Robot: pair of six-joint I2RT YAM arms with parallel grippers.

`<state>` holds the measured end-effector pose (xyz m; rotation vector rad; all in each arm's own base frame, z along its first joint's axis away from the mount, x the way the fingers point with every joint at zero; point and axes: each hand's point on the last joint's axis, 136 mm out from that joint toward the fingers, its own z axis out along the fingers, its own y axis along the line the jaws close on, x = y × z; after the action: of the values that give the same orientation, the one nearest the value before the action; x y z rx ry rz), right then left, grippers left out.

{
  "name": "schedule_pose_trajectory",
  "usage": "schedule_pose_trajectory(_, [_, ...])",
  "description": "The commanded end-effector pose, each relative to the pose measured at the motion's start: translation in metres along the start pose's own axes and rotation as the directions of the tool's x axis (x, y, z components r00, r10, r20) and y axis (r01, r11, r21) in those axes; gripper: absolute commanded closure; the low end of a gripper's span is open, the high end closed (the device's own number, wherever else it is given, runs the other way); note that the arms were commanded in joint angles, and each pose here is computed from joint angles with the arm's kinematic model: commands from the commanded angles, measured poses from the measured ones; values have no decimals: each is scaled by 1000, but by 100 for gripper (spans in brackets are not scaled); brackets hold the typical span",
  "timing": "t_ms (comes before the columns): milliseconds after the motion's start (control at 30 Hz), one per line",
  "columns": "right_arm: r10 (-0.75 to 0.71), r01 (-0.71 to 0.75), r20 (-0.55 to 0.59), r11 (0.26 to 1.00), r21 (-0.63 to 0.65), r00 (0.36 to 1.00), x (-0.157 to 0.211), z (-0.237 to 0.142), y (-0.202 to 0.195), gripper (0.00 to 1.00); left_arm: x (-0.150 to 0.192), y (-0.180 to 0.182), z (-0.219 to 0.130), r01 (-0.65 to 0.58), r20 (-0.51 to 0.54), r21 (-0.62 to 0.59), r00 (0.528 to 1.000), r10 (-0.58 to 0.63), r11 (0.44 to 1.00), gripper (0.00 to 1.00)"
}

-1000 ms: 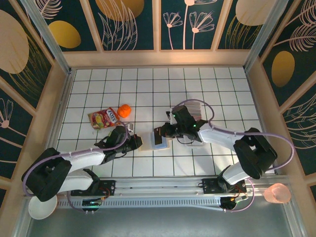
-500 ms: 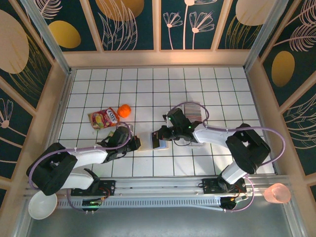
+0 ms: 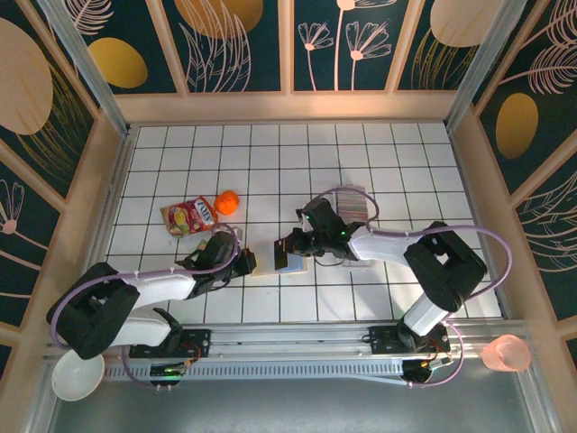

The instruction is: Put the credit cards into the card holder

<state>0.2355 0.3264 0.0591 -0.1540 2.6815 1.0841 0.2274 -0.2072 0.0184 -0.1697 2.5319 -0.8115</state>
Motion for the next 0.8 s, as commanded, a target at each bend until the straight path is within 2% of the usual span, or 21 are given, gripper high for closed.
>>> schedule_pose_trajectory(0, [15,-15,18,1000,11,1000,-3,2,-1,100,3,3,-2,2,-2,-4,1000,-2,1000,100])
schedule_pose_trajectory(267, [46,-46,10,999,10,999,4,6,-7,100,-1,0,-6,-2,15,2,1000,2,1000,100])
schedule_pose_trajectory(367, [48,-48,6,999,19,999,5,8,-10,100,-6,-2,-12,-7,40,4,999,7,1000,90])
schedule_pose_trajectory(500, [62,-62,-7,998,23,998,8,9,-12,100,-10,-4,-18,-8,63,9,998,7,1000,85])
schedule_pose_trajectory(767, [78,-78,-10,997,14,997,9,9,-10,100,0,10,-11,-20,18,-49,1000,21,999,93])
